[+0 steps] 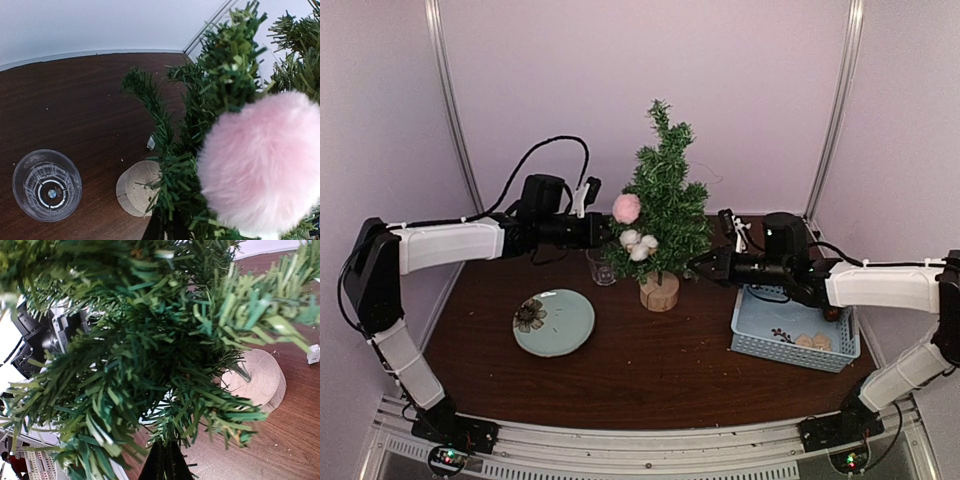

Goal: Decorate the small christmas tree

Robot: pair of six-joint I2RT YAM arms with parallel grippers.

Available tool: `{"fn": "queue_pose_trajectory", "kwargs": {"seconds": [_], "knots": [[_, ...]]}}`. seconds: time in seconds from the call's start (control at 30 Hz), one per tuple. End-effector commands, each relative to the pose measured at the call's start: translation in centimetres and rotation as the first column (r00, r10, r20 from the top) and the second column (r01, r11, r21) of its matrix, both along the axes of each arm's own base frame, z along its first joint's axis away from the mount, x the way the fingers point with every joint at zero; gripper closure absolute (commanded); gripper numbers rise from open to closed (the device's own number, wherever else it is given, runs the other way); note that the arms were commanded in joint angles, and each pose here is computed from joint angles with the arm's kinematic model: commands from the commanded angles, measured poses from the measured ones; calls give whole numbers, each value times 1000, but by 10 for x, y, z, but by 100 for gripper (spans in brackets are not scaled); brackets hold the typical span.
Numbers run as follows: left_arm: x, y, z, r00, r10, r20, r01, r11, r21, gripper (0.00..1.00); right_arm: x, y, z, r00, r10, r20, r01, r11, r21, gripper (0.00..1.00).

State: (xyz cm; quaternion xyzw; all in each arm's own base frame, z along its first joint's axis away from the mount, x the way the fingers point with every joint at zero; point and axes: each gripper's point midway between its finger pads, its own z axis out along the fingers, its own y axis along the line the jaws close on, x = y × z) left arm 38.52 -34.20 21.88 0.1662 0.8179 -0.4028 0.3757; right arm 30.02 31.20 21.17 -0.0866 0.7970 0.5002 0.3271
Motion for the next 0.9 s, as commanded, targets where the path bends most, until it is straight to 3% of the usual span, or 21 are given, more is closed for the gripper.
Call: {"fn": "queue_pose_trajectory", "kwargs": {"seconds": [0.0, 0.3, 0.47, 0.6, 0.87], "knots": [[15, -2, 15, 998, -16, 54, 17, 1000, -15, 100, 0, 9, 17, 997, -53, 54, 51, 998, 41, 100], [22, -3, 15, 998, -27, 53, 27, 999, -16, 100, -18, 36, 21, 997, -3, 73, 0, 999, 46, 99], [23, 0, 17, 998, -29, 50, 30, 999, -11, 100, -17, 24, 27, 993, -50, 111, 48, 999, 21, 89], [22, 7, 20, 999, -21, 47, 21, 1000, 2, 84, -18, 16, 32, 988, -71, 134, 72, 997, -4, 75], [16, 30, 27, 999, 9, 41, -10, 1000, 14, 61, -28, -10, 33, 982, -104, 160, 120, 989, -91, 46]]}}
